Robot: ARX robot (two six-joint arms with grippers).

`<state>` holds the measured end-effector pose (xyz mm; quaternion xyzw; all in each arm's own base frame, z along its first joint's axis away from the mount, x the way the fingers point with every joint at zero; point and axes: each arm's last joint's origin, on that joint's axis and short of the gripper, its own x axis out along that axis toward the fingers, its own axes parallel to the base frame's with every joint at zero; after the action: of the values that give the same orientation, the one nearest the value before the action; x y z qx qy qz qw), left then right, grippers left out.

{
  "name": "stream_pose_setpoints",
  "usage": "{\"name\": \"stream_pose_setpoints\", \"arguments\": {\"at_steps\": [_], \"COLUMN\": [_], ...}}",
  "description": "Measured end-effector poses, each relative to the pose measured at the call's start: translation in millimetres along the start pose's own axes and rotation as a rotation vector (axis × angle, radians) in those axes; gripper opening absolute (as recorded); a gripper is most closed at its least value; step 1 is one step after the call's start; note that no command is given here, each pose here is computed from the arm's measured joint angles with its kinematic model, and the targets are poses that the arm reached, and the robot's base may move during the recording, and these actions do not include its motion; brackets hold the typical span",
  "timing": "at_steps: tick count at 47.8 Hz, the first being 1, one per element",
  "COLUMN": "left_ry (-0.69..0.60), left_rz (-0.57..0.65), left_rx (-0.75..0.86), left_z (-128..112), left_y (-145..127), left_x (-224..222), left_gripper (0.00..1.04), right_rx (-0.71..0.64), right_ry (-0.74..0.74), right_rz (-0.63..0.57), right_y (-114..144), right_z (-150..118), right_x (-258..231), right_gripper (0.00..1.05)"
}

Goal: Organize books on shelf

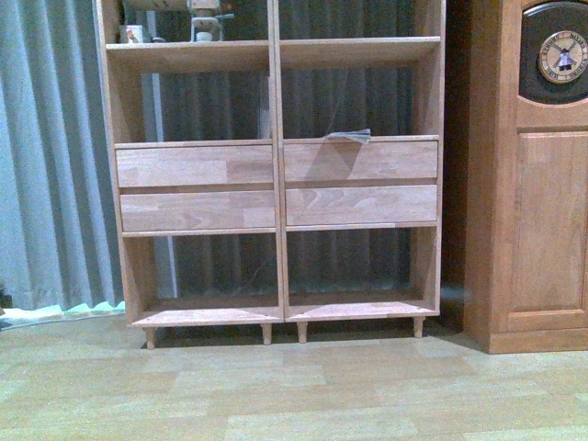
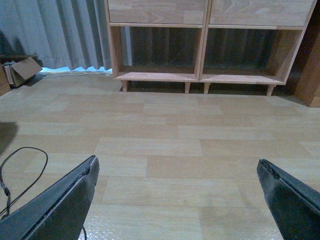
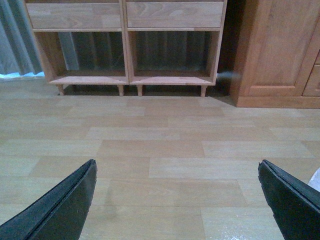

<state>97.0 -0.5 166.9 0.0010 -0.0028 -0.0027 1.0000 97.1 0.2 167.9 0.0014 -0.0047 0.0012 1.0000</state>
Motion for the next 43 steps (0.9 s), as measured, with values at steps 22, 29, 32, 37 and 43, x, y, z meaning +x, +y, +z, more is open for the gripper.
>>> {"name": "stream_pose_setpoints", "arguments": {"at_steps": [22,29,32,37,43], "left_ry": [0.000,0.000,0.000,0.000,0.000], "left_rz": [0.000,0.000,0.000,0.000,0.000], "left_rx": [0.000,0.000,0.000,0.000,0.000], "left_z": [0.0,0.0,0.0,0.0,0.0], "left_y": [0.0,0.0,0.0,0.0,0.0], "left_x": [0.0,0.0,0.0,0.0,0.0], "left_gripper": [0.97,0.97,0.97,0.97,0.97], "right_rx": [0.000,0.000,0.000,0.000,0.000], "right_ry": [0.000,0.000,0.000,0.000,0.000], "right_rz": [0.000,0.000,0.000,0.000,0.000], "right_y": [0.0,0.0,0.0,0.0,0.0], "right_z": [0.0,0.0,0.0,0.0,0.0], "right_x": [0.0,0.0,0.0,0.0,0.0], "right_gripper": [0.98,0.98,0.98,0.98,0.98]}}
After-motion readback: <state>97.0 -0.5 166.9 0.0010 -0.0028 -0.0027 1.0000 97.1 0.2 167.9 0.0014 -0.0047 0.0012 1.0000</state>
